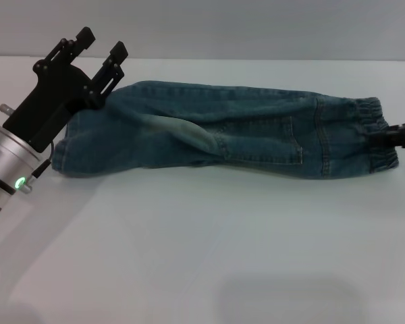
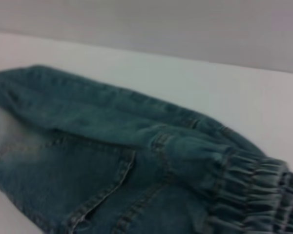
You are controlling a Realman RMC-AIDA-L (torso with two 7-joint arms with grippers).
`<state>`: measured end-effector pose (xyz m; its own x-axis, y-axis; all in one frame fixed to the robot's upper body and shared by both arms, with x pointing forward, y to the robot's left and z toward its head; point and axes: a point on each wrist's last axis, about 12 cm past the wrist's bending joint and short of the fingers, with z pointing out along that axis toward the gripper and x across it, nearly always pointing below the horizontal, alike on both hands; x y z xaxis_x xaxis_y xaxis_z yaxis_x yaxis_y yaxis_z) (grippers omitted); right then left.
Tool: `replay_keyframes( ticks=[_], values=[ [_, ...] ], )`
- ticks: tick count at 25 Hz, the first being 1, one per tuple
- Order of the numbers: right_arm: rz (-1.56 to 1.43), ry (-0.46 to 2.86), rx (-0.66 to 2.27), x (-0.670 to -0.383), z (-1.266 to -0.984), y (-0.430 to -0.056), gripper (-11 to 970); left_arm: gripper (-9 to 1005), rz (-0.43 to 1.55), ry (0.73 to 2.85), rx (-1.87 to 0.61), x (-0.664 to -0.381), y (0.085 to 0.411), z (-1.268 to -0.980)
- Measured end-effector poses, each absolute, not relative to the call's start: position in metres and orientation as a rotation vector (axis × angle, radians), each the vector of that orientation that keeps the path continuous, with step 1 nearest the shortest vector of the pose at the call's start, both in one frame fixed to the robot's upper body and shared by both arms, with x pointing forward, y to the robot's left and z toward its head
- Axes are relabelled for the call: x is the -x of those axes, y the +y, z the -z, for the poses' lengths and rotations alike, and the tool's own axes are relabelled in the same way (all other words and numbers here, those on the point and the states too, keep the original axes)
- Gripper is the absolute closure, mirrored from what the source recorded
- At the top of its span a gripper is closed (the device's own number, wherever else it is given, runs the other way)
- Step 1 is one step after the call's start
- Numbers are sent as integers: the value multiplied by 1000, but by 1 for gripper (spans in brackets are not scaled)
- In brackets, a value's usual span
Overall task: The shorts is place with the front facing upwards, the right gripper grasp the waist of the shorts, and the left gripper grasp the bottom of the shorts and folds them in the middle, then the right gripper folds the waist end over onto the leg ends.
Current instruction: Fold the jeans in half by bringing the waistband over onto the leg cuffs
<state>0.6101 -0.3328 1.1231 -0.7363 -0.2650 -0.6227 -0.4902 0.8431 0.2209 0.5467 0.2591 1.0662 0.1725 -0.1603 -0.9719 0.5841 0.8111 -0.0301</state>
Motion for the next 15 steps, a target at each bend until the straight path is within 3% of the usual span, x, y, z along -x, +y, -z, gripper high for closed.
replay_keyframes(
  ticks=[15],
  values=[
    [-388,2501,626,-612,-1122,-327,451,379,539,1311,-383,-544,263,-1063]
  ],
)
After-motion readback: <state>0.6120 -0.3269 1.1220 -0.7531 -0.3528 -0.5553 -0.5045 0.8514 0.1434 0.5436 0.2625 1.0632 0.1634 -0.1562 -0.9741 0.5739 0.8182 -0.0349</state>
